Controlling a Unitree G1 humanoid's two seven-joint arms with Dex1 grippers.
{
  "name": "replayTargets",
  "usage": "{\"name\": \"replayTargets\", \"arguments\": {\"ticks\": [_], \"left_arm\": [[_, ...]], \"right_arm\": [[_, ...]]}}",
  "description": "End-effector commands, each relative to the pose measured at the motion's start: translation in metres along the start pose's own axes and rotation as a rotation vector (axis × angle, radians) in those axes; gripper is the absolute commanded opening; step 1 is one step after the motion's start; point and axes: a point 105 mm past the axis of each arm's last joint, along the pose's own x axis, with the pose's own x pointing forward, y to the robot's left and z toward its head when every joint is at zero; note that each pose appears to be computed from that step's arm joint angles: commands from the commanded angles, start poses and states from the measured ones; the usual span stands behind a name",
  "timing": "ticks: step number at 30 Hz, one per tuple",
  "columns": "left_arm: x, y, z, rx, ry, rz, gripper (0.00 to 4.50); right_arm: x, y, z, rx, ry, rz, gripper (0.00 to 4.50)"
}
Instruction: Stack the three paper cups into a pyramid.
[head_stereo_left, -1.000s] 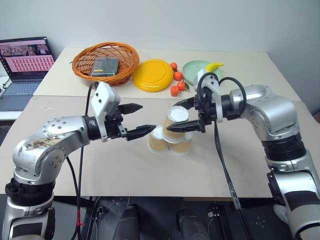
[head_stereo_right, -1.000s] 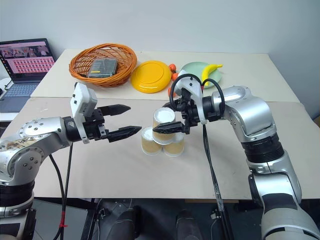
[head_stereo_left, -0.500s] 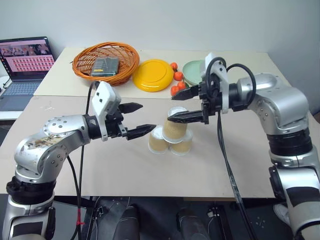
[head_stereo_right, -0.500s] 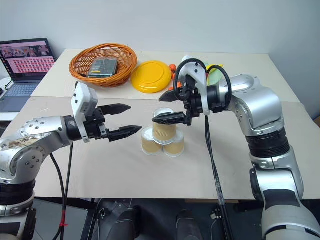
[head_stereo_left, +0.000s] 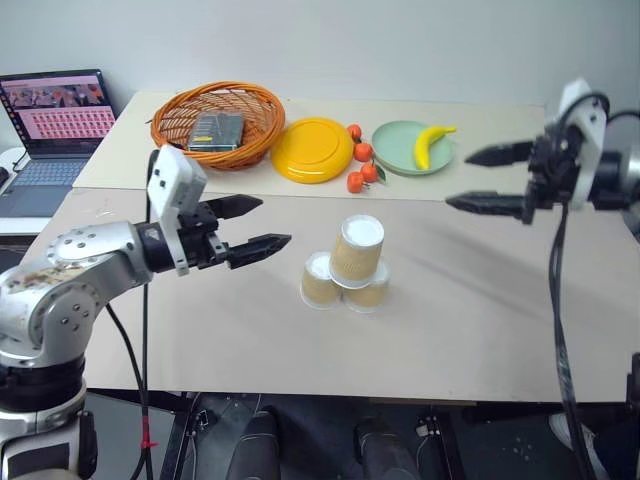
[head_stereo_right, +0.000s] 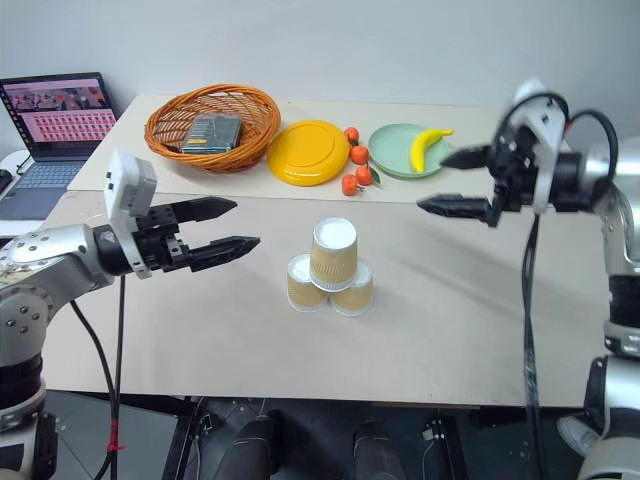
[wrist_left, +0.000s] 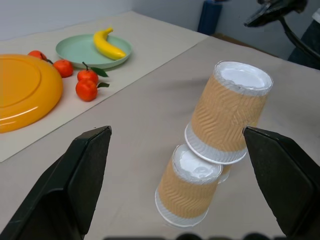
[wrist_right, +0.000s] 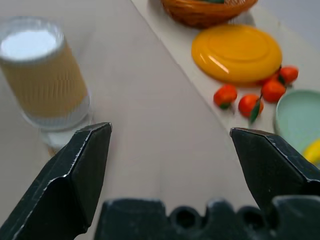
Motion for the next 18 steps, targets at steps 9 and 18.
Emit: {"name": "replayTargets", "arguments": {"ticks": [9, 18], "left_arm": [[-0.003, 0.006, -0.015, 0.090, -0.013, 0.092, 4.50], [-0.011, 0.018, -0.026, 0.160, 0.005, 0.174, 4.50]], "right_arm": [[0.010, 0.020, -0.024, -0.022, -0.032, -0.059, 4.43], [0.017, 0.017, -0.038, -0.026, -0.011, -0.106, 4.43]]}}
